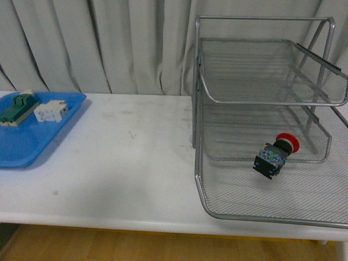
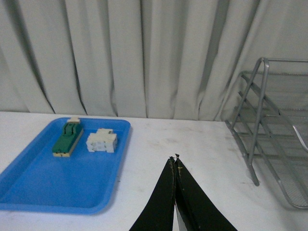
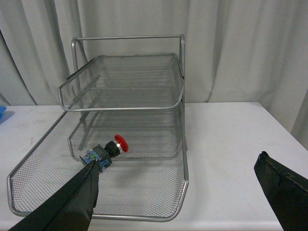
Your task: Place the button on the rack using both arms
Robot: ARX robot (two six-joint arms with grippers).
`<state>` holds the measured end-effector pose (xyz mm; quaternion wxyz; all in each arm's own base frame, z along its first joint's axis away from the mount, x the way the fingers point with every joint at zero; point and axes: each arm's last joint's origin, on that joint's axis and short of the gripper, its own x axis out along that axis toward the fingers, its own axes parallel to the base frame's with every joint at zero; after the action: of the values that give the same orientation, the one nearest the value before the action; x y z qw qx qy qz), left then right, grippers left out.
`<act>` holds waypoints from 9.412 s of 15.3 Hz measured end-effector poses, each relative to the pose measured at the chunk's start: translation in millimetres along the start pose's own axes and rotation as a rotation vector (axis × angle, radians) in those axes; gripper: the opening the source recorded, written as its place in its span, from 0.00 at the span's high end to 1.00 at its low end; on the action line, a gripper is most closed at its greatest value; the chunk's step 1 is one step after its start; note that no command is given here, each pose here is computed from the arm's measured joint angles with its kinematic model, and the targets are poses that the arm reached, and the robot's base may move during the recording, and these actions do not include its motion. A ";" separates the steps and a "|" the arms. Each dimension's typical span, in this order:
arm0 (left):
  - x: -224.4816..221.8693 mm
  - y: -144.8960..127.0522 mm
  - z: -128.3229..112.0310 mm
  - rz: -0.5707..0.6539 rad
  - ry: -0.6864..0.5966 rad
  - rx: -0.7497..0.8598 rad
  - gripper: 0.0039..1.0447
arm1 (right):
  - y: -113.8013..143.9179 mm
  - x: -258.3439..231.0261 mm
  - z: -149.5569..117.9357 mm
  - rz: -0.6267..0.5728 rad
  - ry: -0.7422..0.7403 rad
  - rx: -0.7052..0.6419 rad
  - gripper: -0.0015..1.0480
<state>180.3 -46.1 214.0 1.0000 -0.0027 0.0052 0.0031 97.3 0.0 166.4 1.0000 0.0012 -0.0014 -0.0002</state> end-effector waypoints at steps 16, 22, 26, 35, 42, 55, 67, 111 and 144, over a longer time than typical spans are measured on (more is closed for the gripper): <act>-55.5 46.4 -46.4 -0.009 -0.007 -0.001 0.99 | 0.0 0.0 0.0 0.000 0.000 0.000 0.06; -67.4 46.6 -45.0 -0.008 -0.021 -0.001 0.99 | 0.0 0.0 0.0 0.000 0.000 0.000 0.06; -71.7 46.6 -45.4 -0.008 -0.022 -0.001 0.99 | 0.0 0.0 0.0 0.000 0.000 0.000 0.06; -81.8 46.7 -49.0 -0.008 -0.007 0.004 0.49 | 0.0 0.0 0.2 0.000 -0.001 0.000 0.06; -81.8 46.7 -49.0 -0.008 -0.007 0.006 0.06 | 8.1 92.0 35.7 0.145 0.237 0.069 0.06; -81.8 46.7 -49.0 -0.008 -0.007 0.006 0.06 | 54.6 118.0 -33.9 0.280 0.798 0.145 0.98; -81.8 46.7 -49.0 -0.008 -0.007 0.006 0.06 | 65.5 177.1 -70.3 0.196 0.952 0.122 0.98; -81.8 46.8 -49.1 -0.006 -0.007 0.006 0.06 | -40.2 65.1 -33.8 0.006 0.041 0.016 0.98; -81.8 46.8 -49.0 -0.006 -0.008 0.006 0.06 | 0.0 0.0 0.1 0.000 0.000 0.000 0.38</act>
<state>97.7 0.0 165.6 1.0000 0.0001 0.0012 0.0000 97.3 0.0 166.6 1.0000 0.0014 -0.0016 -0.0002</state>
